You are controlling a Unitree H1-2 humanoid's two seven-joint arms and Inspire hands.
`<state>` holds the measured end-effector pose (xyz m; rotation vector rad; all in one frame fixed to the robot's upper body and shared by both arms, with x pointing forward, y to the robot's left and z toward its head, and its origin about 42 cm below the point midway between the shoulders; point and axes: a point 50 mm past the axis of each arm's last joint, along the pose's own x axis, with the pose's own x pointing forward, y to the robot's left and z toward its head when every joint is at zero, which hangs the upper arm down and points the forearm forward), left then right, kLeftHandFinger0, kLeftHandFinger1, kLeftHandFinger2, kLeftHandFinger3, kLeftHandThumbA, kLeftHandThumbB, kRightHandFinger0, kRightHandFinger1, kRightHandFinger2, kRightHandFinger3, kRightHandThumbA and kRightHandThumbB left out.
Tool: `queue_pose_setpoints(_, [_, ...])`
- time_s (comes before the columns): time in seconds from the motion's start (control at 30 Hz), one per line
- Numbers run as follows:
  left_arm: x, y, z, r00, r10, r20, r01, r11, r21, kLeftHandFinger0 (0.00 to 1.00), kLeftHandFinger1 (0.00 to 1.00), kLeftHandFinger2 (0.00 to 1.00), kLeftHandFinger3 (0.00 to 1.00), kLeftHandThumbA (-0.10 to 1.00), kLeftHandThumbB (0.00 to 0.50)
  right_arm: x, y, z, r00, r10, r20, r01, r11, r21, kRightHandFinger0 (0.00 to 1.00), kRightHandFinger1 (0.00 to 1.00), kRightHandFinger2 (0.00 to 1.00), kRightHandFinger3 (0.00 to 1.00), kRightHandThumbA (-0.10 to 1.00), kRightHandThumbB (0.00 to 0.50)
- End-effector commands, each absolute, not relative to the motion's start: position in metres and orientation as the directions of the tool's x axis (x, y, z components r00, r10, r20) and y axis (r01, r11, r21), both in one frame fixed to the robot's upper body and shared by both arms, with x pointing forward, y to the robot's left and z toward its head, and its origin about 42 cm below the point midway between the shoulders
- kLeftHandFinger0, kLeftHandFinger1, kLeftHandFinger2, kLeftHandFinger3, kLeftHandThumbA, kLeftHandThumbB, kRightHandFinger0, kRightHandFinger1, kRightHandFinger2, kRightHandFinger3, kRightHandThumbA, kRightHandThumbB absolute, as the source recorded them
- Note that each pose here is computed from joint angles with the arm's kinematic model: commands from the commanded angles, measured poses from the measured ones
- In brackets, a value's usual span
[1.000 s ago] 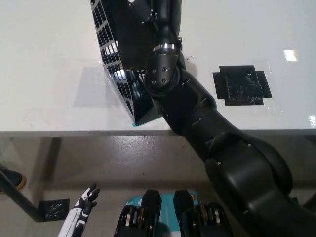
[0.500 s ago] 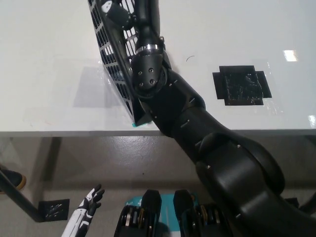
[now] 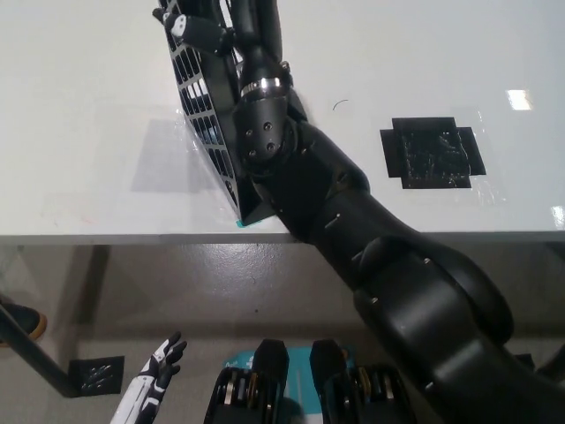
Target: A notebook is kept standing on the table on the right hand side and a black shelf is kept on the left hand side and the robot uses its right hand to grab the notebook and places it in the shelf
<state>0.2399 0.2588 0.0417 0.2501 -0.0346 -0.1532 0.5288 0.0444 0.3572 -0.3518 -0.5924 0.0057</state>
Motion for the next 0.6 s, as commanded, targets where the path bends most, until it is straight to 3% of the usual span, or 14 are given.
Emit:
queue_pose_setpoints(0.0, [0.239,0.264,0.048,0.985,-0.168,0.035,0.152,0.949,0.276,1.0,1.0,1.0,1.0,1.0,0.157,0.534,0.03,0.416,0.703,0.118,0.701,0.141,0.944,-0.299,1.0,1.0,1.0,1.0,1.0,0.315])
queue_pose_setpoints(0.13, [0.239,0.267,0.049,0.985,-0.17,0.037,0.153,0.948,0.277,1.0,1.0,1.0,1.0,1.0,0.157,0.526,-0.011,0.451,0.556,0.113,0.823,0.171,0.954,-0.246,1.0,1.0,1.0,1.0,1.0,0.308])
queue_pose_setpoints(0.2, [0.242,0.269,0.052,0.985,-0.164,0.046,0.144,0.949,0.279,1.0,1.0,1.0,1.0,1.0,0.159,0.49,-0.055,0.484,0.432,0.117,0.894,0.177,0.961,-0.212,1.0,1.0,1.0,1.0,1.0,0.283])
queue_pose_setpoints(0.27, [0.245,0.271,0.053,0.986,-0.155,0.054,0.133,0.947,0.292,1.0,1.0,1.0,1.0,1.0,0.162,0.477,-0.067,0.493,0.399,0.118,0.909,0.173,0.964,-0.201,1.0,1.0,1.0,1.0,1.0,0.29])
queue_pose_setpoints(0.33, [0.244,0.273,0.053,0.986,-0.156,0.052,0.132,0.941,0.311,1.0,1.0,1.0,1.0,1.0,0.152,0.431,-0.111,0.504,0.307,0.093,0.947,0.187,0.97,-0.156,1.0,1.0,1.0,1.0,1.0,0.337])
queue_pose_setpoints(0.4, [0.244,0.275,0.052,0.986,-0.159,0.047,0.137,0.942,0.307,1.0,1.0,1.0,1.0,1.0,0.142,0.399,-0.137,0.502,0.248,0.079,0.966,0.2,0.971,-0.13,1.0,1.0,1.0,1.0,1.0,0.339])
queue_pose_setpoints(0.43, [0.244,0.275,0.052,0.986,-0.158,0.045,0.137,0.942,0.305,1.0,1.0,1.0,1.0,1.0,0.138,0.373,-0.155,0.496,0.217,0.064,0.974,0.201,0.973,-0.109,1.0,1.0,1.0,1.0,1.0,0.376])
queue_pose_setpoints(0.57, [0.244,0.274,0.051,0.986,-0.159,0.046,0.137,0.94,0.313,1.0,1.0,1.0,1.0,1.0,0.149,0.321,-0.186,0.466,0.162,0.069,0.984,0.189,0.977,-0.099,1.0,1.0,1.0,1.0,1.0,0.36])
